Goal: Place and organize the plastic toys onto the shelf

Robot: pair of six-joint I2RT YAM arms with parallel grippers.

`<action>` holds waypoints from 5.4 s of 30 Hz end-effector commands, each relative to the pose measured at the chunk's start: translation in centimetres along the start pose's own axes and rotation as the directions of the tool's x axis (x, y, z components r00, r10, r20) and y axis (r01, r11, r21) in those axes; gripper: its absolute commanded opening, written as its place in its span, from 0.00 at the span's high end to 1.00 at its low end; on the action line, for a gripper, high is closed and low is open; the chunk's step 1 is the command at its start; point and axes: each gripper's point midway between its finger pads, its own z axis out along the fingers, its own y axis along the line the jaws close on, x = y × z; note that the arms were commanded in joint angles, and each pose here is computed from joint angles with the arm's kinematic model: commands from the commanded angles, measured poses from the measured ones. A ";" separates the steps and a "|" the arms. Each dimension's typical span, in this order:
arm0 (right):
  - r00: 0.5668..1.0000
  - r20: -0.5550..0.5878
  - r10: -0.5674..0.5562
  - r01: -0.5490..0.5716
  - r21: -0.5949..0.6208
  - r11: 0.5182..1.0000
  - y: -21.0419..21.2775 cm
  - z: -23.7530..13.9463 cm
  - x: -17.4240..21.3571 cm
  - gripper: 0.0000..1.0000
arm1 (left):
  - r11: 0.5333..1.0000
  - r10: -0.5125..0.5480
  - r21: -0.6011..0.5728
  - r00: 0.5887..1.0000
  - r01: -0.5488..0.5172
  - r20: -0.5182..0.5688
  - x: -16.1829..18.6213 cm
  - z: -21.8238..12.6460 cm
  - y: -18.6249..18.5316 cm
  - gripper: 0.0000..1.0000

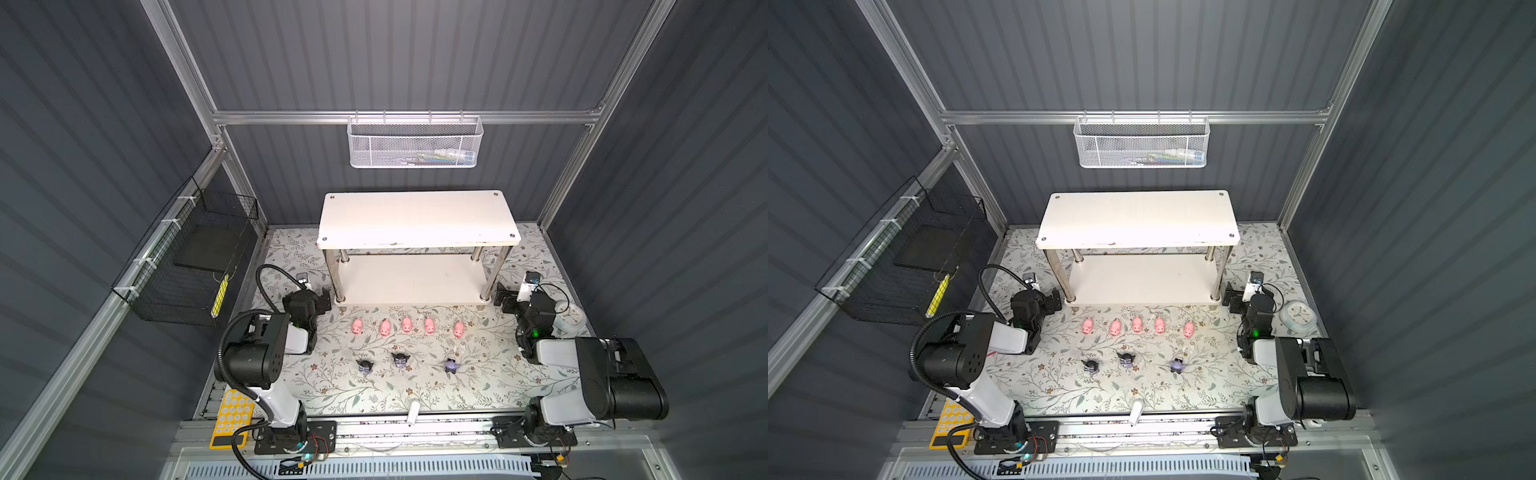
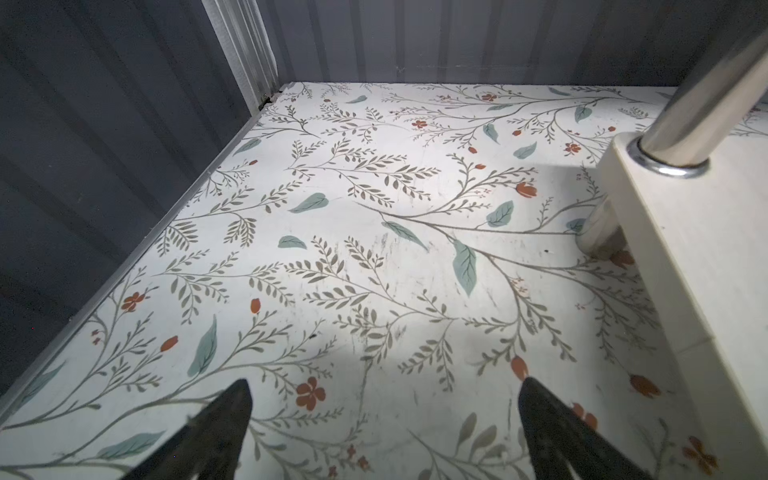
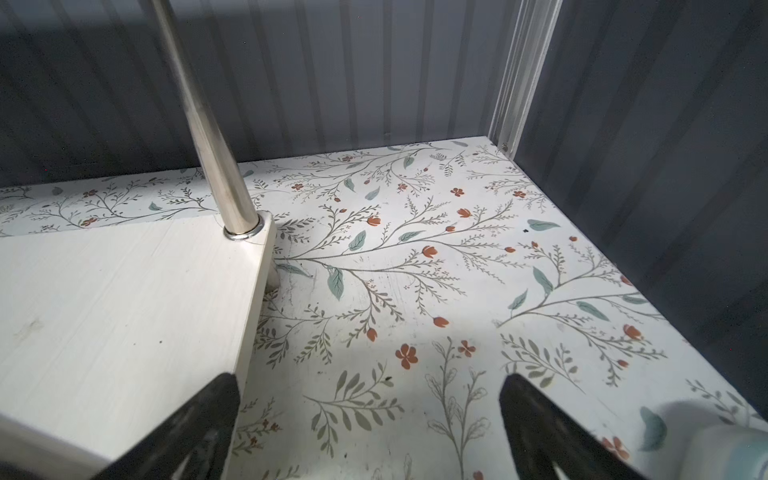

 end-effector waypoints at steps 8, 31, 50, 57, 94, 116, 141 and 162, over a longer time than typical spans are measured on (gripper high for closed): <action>1.000 0.017 -0.004 0.004 -0.008 1.000 0.1 0.4 -0.8 0.01 | 1.000 0.022 0.016 1.000 -0.022 0.002 -0.4 0.4 -0.5 0.00; 1.000 0.017 -0.004 0.004 -0.008 1.000 0.1 0.4 -0.8 0.01 | 1.000 0.022 0.015 1.000 -0.022 0.001 -0.3 0.4 -0.4 0.00; 1.000 0.017 -0.003 0.003 -0.008 1.000 0.0 0.3 -0.8 0.01 | 1.000 0.023 0.016 1.000 -0.023 0.002 -0.3 0.3 -0.4 0.00; 1.000 -0.021 0.013 -0.012 0.050 0.999 -0.8 -0.3 -3.5 0.01 | 0.994 -0.025 -0.110 1.000 0.025 0.008 -3.8 -1.6 2.1 0.00; 0.906 -0.336 0.256 -0.324 -0.163 0.932 9.3 -14.1 1.6 0.01 | 0.919 -0.391 -0.014 0.904 0.395 -0.174 -0.8 -15.3 -0.1 0.02; 0.799 -0.565 -0.208 -0.104 -0.470 0.876 18.6 -20.5 10.2 0.11 | 0.960 -0.265 0.051 0.949 0.277 -0.169 -0.7 -15.5 -5.3 0.00; 0.751 -0.598 -0.282 0.012 -0.414 0.910 19.4 -20.6 13.1 0.31 | 0.961 -0.261 0.053 0.950 0.273 -0.170 -0.1 -15.5 -5.2 0.00; 0.714 -0.632 -0.301 0.030 -0.403 0.915 19.5 -20.5 14.5 0.53 | 0.962 -0.259 0.047 0.950 0.271 -0.177 0.5 -15.3 -5.1 0.00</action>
